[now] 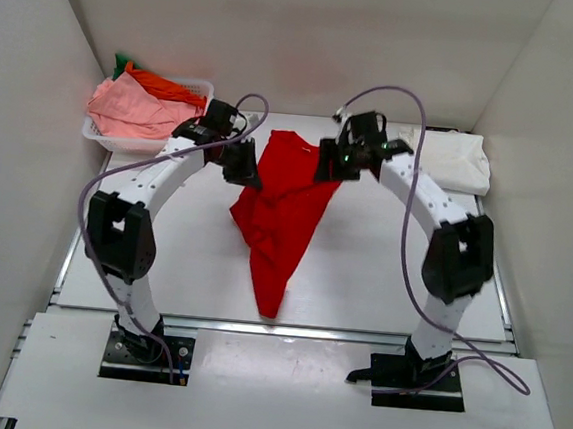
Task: Fold and stack the t-shirts
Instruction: Rotate the tshirt 90 degrees
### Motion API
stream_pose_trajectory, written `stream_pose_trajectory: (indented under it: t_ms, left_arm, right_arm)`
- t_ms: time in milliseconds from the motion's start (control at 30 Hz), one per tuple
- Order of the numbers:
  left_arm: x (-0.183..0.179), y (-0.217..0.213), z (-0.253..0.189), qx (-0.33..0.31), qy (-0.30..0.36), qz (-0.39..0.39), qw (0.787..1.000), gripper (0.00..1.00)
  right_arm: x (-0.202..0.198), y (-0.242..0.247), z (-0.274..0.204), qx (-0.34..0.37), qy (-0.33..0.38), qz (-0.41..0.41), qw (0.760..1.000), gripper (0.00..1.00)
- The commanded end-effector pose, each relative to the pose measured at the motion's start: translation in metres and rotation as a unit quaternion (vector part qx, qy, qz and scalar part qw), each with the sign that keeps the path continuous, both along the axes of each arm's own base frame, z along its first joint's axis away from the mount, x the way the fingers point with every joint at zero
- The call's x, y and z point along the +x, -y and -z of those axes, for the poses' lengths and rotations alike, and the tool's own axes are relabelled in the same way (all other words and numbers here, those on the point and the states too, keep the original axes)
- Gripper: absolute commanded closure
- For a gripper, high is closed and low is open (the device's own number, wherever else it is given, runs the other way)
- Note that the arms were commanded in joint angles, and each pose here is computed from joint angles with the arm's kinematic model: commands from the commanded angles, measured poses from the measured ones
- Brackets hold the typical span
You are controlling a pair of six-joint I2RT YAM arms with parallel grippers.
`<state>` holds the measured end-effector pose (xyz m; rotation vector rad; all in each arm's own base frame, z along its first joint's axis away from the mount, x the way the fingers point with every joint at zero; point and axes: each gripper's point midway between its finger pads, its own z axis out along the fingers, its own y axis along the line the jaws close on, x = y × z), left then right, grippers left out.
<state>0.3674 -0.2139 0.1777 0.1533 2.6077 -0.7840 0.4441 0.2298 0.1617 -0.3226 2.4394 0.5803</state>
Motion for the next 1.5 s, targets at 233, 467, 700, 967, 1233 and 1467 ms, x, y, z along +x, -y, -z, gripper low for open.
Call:
stream_pose_trajectory:
  t_ms: [233, 467, 700, 967, 1233, 1467]
  left_arm:
    - [-0.067, -0.042, 0.067, -0.02, -0.092, -0.026, 0.995, 0.92]
    - [-0.086, -0.05, 0.062, -0.033, -0.085, -0.038, 0.995, 0.91]
    - [-0.106, -0.064, 0.052, 0.001, -0.085, -0.027, 0.996, 1.0]
    - [-0.147, -0.094, 0.06, 0.052, -0.107, -0.02, 0.993, 1.0]
    - [-0.166, -0.107, 0.065, 0.077, -0.123, -0.013, 0.989, 1.0]
    - [-0.168, -0.106, 0.072, 0.068, -0.129, -0.018, 0.989, 0.98]
  right_arm:
    - [-0.129, -0.044, 0.038, 0.031, -0.031, -0.074, 0.996, 0.55]
    - [-0.175, -0.073, 0.07, 0.045, -0.069, -0.102, 0.991, 0.57]
    - [-0.208, -0.074, 0.083, 0.042, -0.081, -0.12, 0.989, 0.57]
    - [-0.246, -0.076, 0.089, 0.041, -0.09, -0.162, 0.982, 0.55]
    - [-0.274, -0.091, 0.104, 0.047, -0.112, -0.191, 0.974, 0.55]
    - [-0.284, -0.098, 0.12, 0.012, -0.129, -0.195, 0.972, 0.57]
